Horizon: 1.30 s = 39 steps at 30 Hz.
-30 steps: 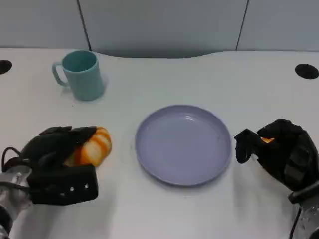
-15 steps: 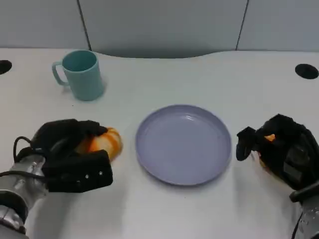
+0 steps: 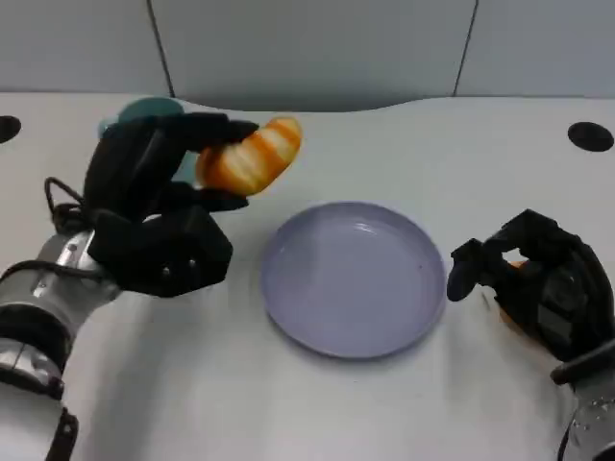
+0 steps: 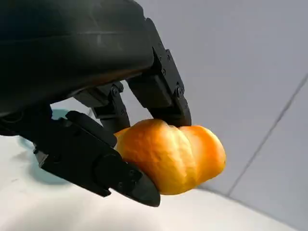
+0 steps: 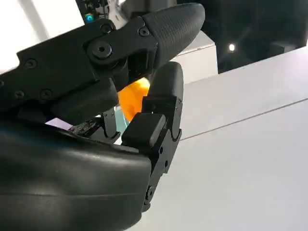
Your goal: Grasp the bread from the table and place it into the plate.
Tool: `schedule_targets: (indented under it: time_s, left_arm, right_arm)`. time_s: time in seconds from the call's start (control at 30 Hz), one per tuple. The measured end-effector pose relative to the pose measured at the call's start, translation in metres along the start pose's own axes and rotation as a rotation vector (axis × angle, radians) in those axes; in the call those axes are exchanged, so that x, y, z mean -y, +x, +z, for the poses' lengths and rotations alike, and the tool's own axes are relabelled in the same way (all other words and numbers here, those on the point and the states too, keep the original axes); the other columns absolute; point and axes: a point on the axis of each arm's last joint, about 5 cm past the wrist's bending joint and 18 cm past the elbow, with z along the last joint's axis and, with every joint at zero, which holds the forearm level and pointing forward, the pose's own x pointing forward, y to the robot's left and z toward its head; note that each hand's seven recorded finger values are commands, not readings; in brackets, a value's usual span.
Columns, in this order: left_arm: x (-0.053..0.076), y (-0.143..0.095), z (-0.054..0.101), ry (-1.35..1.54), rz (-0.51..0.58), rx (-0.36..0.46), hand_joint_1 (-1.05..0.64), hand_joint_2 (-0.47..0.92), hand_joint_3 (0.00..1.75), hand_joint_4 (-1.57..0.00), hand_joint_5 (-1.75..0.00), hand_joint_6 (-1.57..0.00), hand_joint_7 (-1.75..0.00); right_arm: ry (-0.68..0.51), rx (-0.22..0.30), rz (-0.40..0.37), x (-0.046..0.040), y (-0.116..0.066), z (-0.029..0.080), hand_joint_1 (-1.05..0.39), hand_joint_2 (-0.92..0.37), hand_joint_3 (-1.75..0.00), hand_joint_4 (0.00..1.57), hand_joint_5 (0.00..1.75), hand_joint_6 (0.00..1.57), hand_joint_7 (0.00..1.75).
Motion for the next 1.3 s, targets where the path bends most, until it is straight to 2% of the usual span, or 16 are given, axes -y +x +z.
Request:
schedule_targets:
  time_s: [0.07, 0.17, 0.23, 0.33, 0.4, 0.53, 0.63, 0.7, 0.73, 0.8, 0.83, 0.93, 1.03, 1.13, 1.27, 1.3]
  left_arm:
    - [0.003, 0.006, 0.007, -0.005, 0.003, 0.052, -0.31, 0.78, 0.0, -1.03, -0.79, -1.26, -0.05]
    - [0.011, 0.013, 0.019, -0.038, -0.014, 0.124, -0.29, 0.79, 0.0, -0.9, -1.14, -1.26, -0.04]
    - [0.02, 0.016, 0.028, -0.063, -0.039, 0.163, -0.28, 0.79, 0.0, -0.86, -1.22, -1.26, -0.04]
    - [0.036, 0.018, 0.04, -0.1, -0.119, 0.205, -0.27, 0.81, 0.01, -0.84, -1.19, -1.26, -0.04]
    - [0.043, 0.018, 0.045, -0.111, -0.195, 0.222, -0.37, 0.81, 0.0, -0.68, -0.96, -1.13, -0.01]
    - [0.047, 0.018, 0.047, -0.098, -0.28, 0.202, -0.6, 0.86, 0.02, -0.42, -0.82, -0.87, 0.0]
    - [0.046, 0.018, 0.043, -0.076, -0.301, 0.16, -0.8, 0.91, 0.11, -0.15, -0.86, -0.66, 0.0]
    - [0.044, 0.016, 0.039, -0.063, -0.318, 0.127, -0.84, 0.92, 0.15, -0.07, -0.89, -0.61, 0.0]
    - [0.043, 0.015, 0.037, -0.059, -0.324, 0.112, -0.96, 0.92, 0.4, -0.03, -0.49, -0.39, -0.03]
    - [0.04, 0.011, 0.032, -0.045, -0.349, 0.097, -1.03, 0.92, 0.6, 0.0, -0.12, -0.22, -0.02]
    - [0.037, 0.009, 0.029, -0.039, -0.36, 0.092, -1.04, 0.92, 0.64, 0.0, -0.06, -0.19, -0.02]
    - [0.028, 0.003, 0.021, -0.049, -0.364, 0.063, -1.05, 0.92, 0.74, 0.0, -0.01, -0.1, -0.01]
    - [0.019, -0.005, 0.015, -0.149, -0.334, 0.039, -1.05, 0.92, 0.78, 0.0, 0.0, -0.17, -0.05]
    - [0.015, -0.018, 0.009, -0.277, -0.315, 0.034, -1.05, 0.92, 0.8, 0.0, 0.0, -0.19, -0.06]
    - [0.007, -0.032, 0.003, -0.447, -0.285, 0.042, -1.05, 0.92, 0.77, 0.0, 0.0, -0.08, -0.01]
    - [0.006, -0.035, 0.002, -0.521, -0.265, 0.042, -1.05, 0.92, 0.74, -0.07, -0.04, -0.08, -0.02]
  right_arm:
    - [-0.009, 0.003, 0.0, 0.0, 0.0, 0.0, -0.58, -0.9, 0.0, 0.75, 1.38, 0.9, 0.71]
    - [-0.012, 0.004, 0.001, -0.0003, 0.0, 0.0, -0.56, -0.91, 0.0, 0.74, 1.38, 0.9, 0.7]
    - [-0.013, 0.001, 0.012, -0.0006, 0.0, -0.001, -0.56, -0.91, 0.0, 0.73, 1.38, 0.9, 0.69]
    - [-0.013, -0.002, 0.021, -0.0011, 0.001, -0.001, -0.59, -0.9, 0.0, 0.74, 1.37, 0.91, 0.67]
    - [-0.012, 0.001, 0.024, -0.0015, 0.002, -0.001, -0.59, -0.9, 0.0, 0.75, 1.37, 0.93, 0.63]
    - [-0.005, 0.015, 0.045, -0.0017, 0.002, -0.002, -0.59, -0.91, 0.0, 0.77, 1.34, 0.99, 0.5]
    - [-0.003, 0.018, 0.055, -0.0019, 0.002, -0.002, -0.59, -0.92, 0.0, 0.79, 1.33, 1.01, 0.47]
    - [-0.006, 0.019, 0.058, -0.0024, 0.002, -0.002, -0.58, -0.92, 0.0, 0.78, 1.34, 1.02, 0.46]
    - [-0.01, 0.019, 0.06, -0.0026, 0.003, -0.002, -0.57, -0.91, 0.0, 0.79, 1.35, 1.02, 0.46]
    - [-0.013, 0.021, 0.063, -0.0029, 0.004, -0.001, -0.56, -0.9, 0.0, 0.79, 1.37, 1.03, 0.48]
    - [-0.013, 0.022, 0.067, -0.0031, 0.004, 0.0, -0.56, -0.9, 0.0, 0.79, 1.38, 1.03, 0.48]
    - [-0.016, 0.027, 0.073, -0.0031, 0.006, 0.001, -0.57, -0.91, -0.01, 0.77, 1.37, 1.01, 0.48]
    - [-0.007, 0.025, 0.084, -0.0031, 0.005, 0.0, -0.58, -0.92, -0.01, 0.77, 1.36, 1.0, 0.48]
    - [-0.007, 0.024, 0.082, -0.003, 0.005, 0.0, -0.58, -0.92, 0.0, 0.77, 1.36, 1.0, 0.48]
    - [-0.003, 0.024, 0.08, -0.0044, 0.006, -0.002, -0.56, -0.91, 0.0, 0.78, 1.35, 1.0, 0.48]
    - [-0.003, 0.023, 0.08, -0.0046, 0.006, -0.002, -0.55, -0.91, 0.0, 0.78, 1.35, 1.0, 0.48]
